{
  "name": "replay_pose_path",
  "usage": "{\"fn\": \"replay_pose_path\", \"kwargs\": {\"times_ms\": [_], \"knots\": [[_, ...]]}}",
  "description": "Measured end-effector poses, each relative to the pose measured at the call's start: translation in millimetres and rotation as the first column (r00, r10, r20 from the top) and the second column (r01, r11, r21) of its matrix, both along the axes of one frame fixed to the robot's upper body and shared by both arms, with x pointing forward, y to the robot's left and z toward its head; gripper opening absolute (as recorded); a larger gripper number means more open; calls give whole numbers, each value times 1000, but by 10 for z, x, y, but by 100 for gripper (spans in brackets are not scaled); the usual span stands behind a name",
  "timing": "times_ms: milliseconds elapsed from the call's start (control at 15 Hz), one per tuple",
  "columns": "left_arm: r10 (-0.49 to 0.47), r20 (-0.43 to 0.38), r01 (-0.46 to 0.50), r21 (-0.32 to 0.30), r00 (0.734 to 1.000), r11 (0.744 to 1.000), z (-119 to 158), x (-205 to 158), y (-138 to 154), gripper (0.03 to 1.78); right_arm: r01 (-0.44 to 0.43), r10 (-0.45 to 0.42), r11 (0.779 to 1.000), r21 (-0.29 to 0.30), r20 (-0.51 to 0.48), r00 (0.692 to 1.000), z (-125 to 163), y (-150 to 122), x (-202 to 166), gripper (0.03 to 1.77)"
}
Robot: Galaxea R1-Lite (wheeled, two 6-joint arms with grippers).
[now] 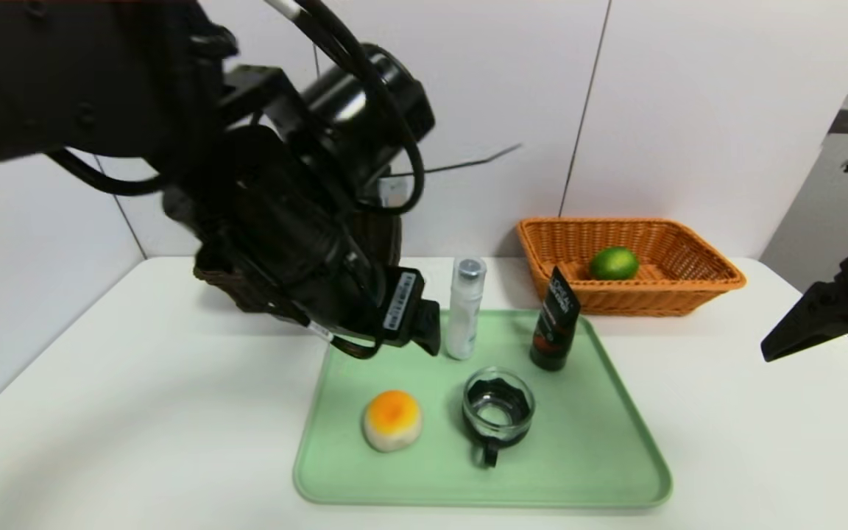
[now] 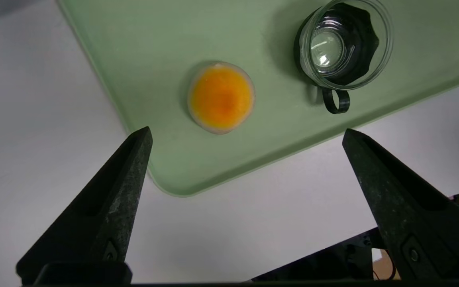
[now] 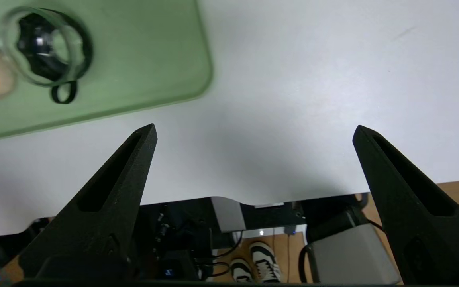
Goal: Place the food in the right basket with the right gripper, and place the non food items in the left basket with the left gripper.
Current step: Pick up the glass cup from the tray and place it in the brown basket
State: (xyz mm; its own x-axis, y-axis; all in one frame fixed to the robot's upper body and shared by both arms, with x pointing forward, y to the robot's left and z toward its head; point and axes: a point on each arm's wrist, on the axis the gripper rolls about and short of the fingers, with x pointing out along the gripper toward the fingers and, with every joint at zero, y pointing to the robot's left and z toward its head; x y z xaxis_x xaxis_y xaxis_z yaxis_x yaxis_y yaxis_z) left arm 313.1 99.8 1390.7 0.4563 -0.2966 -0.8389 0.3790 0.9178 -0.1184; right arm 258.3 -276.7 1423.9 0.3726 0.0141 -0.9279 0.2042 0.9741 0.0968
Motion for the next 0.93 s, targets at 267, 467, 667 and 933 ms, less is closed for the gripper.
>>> {"fn": "replay_pose_path", "kwargs": {"times_ms": [267, 467, 667, 933], "knots": [[-7, -37, 7, 19, 999, 1000, -294, 82, -339, 169, 4, -5, 999, -50, -26, 1000, -80, 3, -15, 170], [-11, -35, 11, -5, 999, 1000, -410, 112, -510, 169, 1, -3, 999, -53, -31, 1000, -93, 10, -9, 170], [-25, -29, 25, -7, 999, 1000, -501, 129, -625, 169, -10, 8, 998, -54, -40, 999, -109, 36, -10, 170], [-25, -38, 25, 14, 999, 1000, -666, 192, -734, 169, -16, 13, 998, -56, -42, 999, -116, 44, -18, 170]]}}
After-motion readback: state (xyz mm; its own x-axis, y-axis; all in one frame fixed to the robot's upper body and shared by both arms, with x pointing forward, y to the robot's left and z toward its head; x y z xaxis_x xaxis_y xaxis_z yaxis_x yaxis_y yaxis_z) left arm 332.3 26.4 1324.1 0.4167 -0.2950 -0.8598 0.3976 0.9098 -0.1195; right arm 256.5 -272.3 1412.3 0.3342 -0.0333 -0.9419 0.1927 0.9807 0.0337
